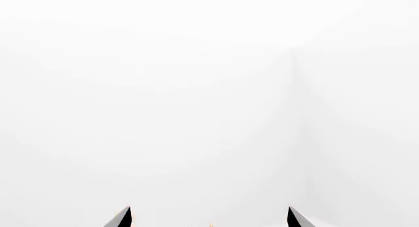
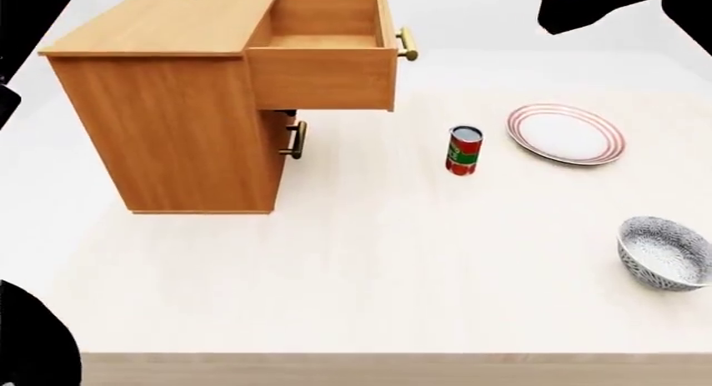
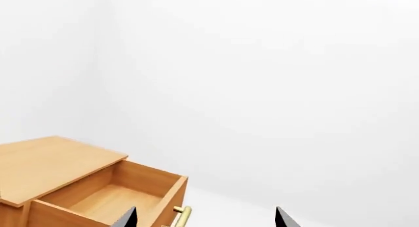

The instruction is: Put the bowl in the top drawer of the cabinet.

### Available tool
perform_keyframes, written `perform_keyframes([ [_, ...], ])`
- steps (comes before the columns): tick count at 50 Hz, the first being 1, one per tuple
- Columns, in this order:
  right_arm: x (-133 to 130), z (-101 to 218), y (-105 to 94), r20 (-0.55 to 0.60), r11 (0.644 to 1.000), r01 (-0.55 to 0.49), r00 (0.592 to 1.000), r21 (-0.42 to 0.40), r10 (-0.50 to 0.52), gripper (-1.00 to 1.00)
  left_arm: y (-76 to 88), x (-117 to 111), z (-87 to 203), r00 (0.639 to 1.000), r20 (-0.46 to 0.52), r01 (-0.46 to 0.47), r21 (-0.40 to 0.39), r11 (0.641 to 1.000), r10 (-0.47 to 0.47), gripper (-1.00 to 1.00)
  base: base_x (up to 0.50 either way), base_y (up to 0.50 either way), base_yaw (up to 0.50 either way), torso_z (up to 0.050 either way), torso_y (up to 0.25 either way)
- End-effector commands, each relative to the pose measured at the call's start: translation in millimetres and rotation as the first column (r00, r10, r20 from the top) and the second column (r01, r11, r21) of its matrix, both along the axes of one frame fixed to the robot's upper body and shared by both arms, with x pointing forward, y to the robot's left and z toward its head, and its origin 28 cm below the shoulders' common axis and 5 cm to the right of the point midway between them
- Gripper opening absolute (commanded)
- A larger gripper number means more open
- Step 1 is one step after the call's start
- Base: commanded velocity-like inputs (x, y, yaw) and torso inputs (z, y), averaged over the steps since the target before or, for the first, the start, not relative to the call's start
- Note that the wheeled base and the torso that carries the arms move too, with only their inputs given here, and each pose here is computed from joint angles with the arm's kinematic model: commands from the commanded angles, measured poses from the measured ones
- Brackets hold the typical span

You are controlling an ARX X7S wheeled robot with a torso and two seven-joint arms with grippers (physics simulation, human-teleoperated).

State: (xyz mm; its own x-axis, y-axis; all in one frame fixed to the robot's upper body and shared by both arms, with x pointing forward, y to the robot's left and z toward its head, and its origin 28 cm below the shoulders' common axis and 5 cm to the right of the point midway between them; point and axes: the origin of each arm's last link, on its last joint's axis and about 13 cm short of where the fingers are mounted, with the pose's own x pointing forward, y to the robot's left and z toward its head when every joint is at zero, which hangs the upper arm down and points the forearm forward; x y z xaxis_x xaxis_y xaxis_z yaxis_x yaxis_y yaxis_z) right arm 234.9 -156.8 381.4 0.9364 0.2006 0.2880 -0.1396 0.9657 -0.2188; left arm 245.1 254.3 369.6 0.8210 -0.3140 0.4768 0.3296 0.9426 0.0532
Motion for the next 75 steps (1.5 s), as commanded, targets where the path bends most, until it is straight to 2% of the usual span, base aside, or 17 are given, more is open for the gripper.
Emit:
perform_keyframes([
  [1,5,32,-4.4,0.010,0.999,-0.018,1.000,-0.041,0.019,1.00,3.2,-1,29,1.000,0.023,-0.019,0.005,1.000,0.019,1.00,0.25,0.00,0.00,0.000,0.000],
  [16,5,46,-8.9,0.004,0.999,-0.018,1.000,-0.047,0.019,1.00,5.0,-10,44,0.999,0.038,-0.034,0.008,0.999,0.034,1.00,0.25,0.00,0.00,0.000,0.000],
  [65,7,45,-7.4,0.006,0.999,-0.033,0.999,-0.035,0.033,1.00,4.7,-8,43,0.998,0.054,-0.026,-0.004,1.000,0.026,1.00,0.25,0.00,0.00,0.000,0.001],
  [75,-13,55,-26.5,-0.039,0.999,0.028,0.999,-0.041,-0.030,1.00,4.3,-9,45,0.998,0.059,-0.017,-0.007,1.000,0.017,1.00,0.01,0.00,0.00,0.000,0.000],
])
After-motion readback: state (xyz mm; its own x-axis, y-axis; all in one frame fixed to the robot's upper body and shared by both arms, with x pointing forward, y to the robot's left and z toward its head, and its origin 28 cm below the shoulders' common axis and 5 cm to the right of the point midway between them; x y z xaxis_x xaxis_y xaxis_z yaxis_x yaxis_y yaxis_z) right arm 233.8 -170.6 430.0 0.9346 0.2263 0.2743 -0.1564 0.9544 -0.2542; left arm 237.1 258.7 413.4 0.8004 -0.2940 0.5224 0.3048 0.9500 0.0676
